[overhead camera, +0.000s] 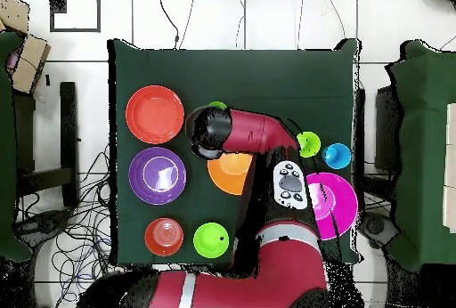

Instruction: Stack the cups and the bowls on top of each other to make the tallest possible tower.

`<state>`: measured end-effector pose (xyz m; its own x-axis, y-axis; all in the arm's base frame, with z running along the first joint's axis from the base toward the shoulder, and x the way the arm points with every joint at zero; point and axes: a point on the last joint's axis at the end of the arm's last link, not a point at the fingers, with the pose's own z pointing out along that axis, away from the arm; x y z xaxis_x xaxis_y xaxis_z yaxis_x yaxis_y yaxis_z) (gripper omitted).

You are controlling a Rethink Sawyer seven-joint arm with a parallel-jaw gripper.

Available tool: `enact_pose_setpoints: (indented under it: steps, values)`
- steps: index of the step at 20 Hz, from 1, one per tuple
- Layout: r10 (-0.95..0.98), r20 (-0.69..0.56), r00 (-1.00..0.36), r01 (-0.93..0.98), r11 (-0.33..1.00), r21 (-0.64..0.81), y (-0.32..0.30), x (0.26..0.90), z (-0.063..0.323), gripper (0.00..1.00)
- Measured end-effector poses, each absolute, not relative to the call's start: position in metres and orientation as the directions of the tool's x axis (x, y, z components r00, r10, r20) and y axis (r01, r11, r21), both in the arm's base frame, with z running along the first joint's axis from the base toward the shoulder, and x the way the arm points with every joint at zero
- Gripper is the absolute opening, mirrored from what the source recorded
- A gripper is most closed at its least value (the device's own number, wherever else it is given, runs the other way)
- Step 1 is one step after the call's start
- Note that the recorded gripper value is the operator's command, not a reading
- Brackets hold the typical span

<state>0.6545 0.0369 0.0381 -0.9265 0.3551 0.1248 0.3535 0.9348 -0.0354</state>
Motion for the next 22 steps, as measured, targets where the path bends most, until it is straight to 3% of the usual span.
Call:
enact_pose_setpoints:
  steps: [18,19,22]
  values:
    - [0.347,0.097,-0.933,0.347,0.938,-0.018,0.040,0.681,0.036,0.00]
    - [0.347,0.096,-0.933,0.347,0.938,-0.017,0.040,0.682,0.036,1.00]
    - [0.346,0.093,-0.934,0.346,0.938,-0.015,0.040,0.684,0.037,1.00]
